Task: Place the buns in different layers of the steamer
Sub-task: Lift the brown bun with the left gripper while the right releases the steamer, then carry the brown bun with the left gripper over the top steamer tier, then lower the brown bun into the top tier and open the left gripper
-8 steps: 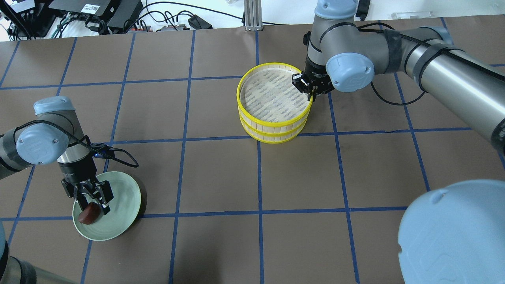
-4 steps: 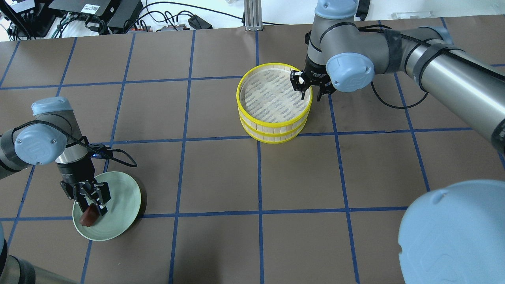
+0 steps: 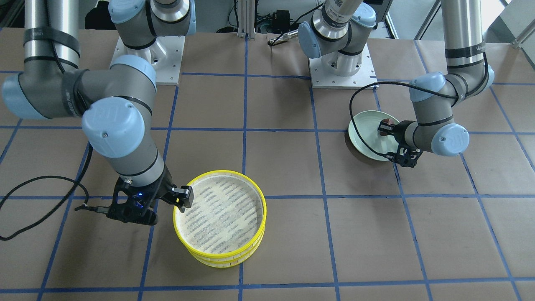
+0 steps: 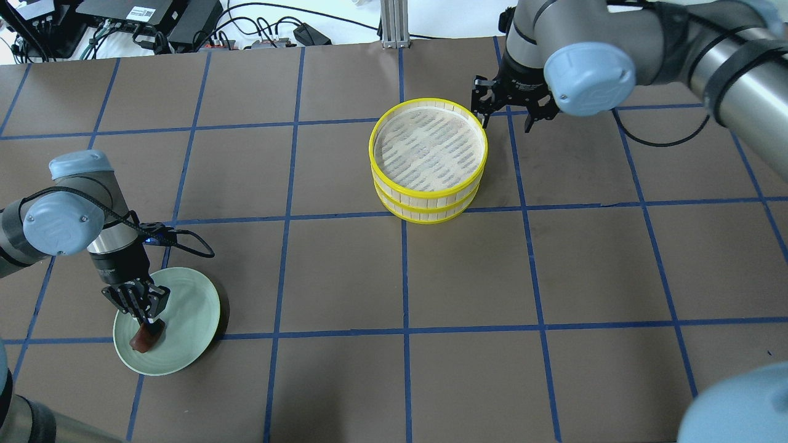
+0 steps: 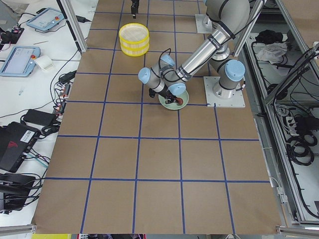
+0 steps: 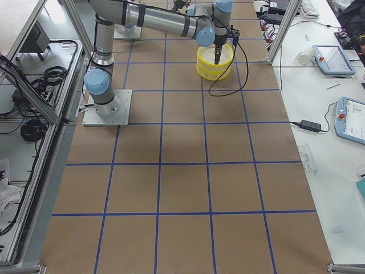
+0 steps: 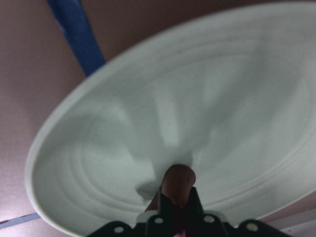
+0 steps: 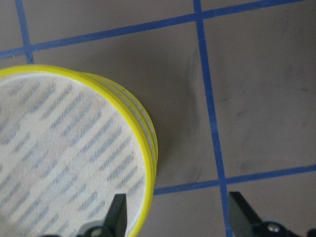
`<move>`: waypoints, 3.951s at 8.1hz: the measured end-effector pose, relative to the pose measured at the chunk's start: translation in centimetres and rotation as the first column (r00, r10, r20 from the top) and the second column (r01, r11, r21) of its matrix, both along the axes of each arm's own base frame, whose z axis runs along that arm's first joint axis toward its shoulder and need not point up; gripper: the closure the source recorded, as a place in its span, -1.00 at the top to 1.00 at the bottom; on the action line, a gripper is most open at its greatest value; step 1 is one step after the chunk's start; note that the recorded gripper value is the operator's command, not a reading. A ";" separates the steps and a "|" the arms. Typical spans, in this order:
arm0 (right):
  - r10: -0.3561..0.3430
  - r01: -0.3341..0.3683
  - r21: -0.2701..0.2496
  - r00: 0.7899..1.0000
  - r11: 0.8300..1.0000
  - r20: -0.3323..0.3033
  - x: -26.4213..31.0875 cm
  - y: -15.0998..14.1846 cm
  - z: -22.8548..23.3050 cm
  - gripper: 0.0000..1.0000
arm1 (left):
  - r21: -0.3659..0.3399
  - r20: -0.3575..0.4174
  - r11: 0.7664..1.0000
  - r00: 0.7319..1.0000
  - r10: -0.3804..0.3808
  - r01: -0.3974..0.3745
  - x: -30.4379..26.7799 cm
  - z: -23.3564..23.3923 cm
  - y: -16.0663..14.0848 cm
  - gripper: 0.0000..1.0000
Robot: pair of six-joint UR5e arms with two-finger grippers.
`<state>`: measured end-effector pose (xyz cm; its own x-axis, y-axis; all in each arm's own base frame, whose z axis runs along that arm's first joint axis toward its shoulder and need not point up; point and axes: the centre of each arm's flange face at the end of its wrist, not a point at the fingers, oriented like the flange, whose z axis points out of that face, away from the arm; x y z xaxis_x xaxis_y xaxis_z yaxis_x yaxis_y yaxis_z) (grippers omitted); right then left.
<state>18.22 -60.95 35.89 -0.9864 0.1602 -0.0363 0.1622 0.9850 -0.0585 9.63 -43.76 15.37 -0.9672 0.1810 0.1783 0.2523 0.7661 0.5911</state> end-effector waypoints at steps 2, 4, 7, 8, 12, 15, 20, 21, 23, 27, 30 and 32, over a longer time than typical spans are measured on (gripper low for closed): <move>0.007 -0.007 0.043 1.000 0.999 -0.010 -2.3 4.4 7.2 0.54 | -0.055 -0.027 0.997 0.999 0.045 -0.046 0.0 1.2 -1.5 -1.00; 0.022 -0.020 0.053 0.999 0.998 -0.036 -3.2 8.6 12.4 0.59 | -0.132 -0.021 0.985 0.993 0.113 -0.115 0.1 4.1 -4.0 -1.00; 0.031 -0.027 0.063 0.998 0.998 -0.053 -3.5 10.0 13.5 0.65 | -0.252 -0.043 0.918 0.951 0.306 -0.307 -2.0 11.6 -8.2 -1.00; 0.032 -0.028 0.066 0.998 0.997 -0.054 -3.5 10.0 13.4 0.65 | -0.294 -0.052 0.889 0.935 0.351 -0.350 -3.8 14.0 -9.1 -1.00; 0.033 -0.029 0.071 0.998 0.997 -0.056 -3.5 10.0 13.0 0.66 | -0.472 -0.147 0.724 0.854 0.499 -0.504 -15.6 24.1 -13.2 -1.00; 0.037 -0.033 0.069 0.998 0.997 -0.056 -3.5 9.9 12.9 0.66 | -0.504 -0.347 0.599 0.781 0.519 -0.622 -22.5 27.1 -15.1 -1.00; 0.076 -0.072 0.068 0.996 0.995 -0.057 -3.5 9.8 12.8 0.66 | -0.426 -0.516 0.559 0.699 0.495 -0.711 -30.8 23.7 -17.7 -1.00; 0.082 -0.078 0.068 0.995 0.995 -0.057 -3.5 9.8 12.8 0.66 | -0.397 -0.518 0.563 0.683 0.515 -0.725 -32.8 22.2 -17.9 -1.00; 0.086 -0.082 0.068 0.995 0.994 -0.057 -3.5 9.7 12.8 0.66 | -0.340 -0.496 0.576 0.662 0.562 -0.743 -35.7 19.5 -17.9 -1.00; 0.085 -0.081 0.069 0.995 0.994 -0.057 -3.6 9.7 12.8 0.66 | -0.276 -0.463 0.607 0.657 0.595 -0.745 -39.3 16.4 -17.2 0.46; 0.085 -0.081 0.069 0.995 0.994 -0.057 -3.7 9.7 12.8 0.66 | -0.251 -0.456 0.609 0.647 0.611 -0.752 -40.2 15.6 -17.2 0.98; 0.085 -0.081 0.069 0.995 0.994 -0.057 -3.7 9.7 12.8 0.67 | -0.251 -0.461 0.606 0.644 0.611 -0.755 -40.3 15.9 -17.4 0.99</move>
